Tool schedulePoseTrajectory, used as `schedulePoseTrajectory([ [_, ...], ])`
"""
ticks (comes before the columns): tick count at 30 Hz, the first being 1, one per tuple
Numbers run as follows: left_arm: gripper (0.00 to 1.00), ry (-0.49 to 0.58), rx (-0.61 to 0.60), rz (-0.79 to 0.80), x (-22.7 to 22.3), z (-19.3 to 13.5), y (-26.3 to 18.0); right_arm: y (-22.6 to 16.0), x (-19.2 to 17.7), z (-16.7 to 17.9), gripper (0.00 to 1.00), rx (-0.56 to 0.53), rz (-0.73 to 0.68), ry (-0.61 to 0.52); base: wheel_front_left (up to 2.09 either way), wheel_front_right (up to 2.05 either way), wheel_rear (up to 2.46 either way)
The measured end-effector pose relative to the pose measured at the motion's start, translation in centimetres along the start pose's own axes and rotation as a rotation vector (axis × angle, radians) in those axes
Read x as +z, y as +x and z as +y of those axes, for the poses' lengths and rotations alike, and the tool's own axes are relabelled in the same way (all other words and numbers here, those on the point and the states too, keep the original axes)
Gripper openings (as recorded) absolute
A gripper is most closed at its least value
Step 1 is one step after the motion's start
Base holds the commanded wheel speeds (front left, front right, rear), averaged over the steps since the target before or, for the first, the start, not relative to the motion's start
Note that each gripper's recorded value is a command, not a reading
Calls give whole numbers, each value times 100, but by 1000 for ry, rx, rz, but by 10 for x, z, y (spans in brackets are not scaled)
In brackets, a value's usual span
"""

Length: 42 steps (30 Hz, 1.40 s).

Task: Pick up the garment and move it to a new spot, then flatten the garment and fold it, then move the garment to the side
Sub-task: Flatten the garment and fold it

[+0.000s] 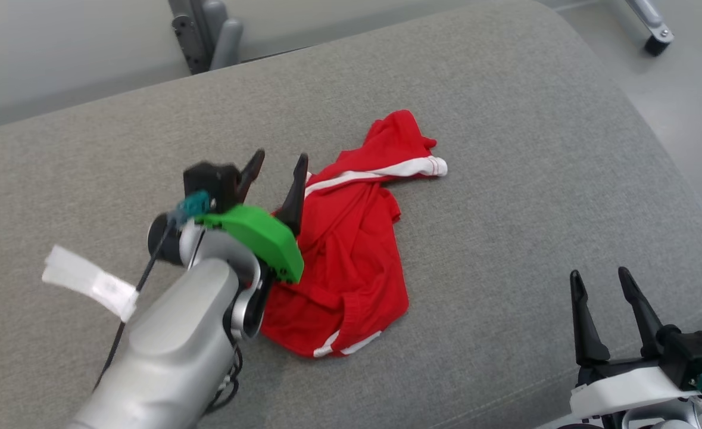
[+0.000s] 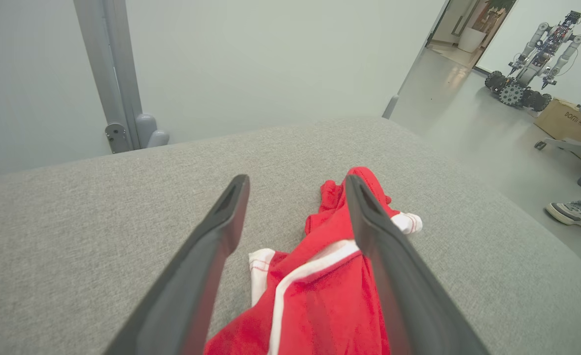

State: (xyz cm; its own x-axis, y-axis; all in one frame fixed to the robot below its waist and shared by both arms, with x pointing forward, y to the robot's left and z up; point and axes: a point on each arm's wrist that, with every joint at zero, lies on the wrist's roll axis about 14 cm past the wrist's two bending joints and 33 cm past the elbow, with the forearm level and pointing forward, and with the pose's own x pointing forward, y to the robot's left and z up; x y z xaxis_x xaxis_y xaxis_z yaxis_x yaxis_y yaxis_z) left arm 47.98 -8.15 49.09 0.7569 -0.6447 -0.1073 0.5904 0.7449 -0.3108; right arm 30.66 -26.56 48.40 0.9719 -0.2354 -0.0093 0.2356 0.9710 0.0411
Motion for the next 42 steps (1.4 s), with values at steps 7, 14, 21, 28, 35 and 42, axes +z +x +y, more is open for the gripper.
schedulePoseTrajectory([
  [7,100,7,250,17,-33,54,-93,2,8,8,100,39,-32,-11,0,0,0],
  [14,100,52,410,-40,-36,71,-168,5,12,19,100,85,-54,-12,0,0,0],
  [21,100,107,488,-58,-45,78,-222,2,13,34,100,138,-61,-28,0,0,0],
  [28,100,136,562,-117,-37,94,-265,4,19,46,100,196,-83,-45,0,0,0],
  [35,100,147,539,-153,-30,94,-274,7,18,52,100,225,-81,-58,0,0,0],
  [42,100,150,538,-168,-27,97,-277,8,16,56,100,237,-73,-58,0,0,0],
])
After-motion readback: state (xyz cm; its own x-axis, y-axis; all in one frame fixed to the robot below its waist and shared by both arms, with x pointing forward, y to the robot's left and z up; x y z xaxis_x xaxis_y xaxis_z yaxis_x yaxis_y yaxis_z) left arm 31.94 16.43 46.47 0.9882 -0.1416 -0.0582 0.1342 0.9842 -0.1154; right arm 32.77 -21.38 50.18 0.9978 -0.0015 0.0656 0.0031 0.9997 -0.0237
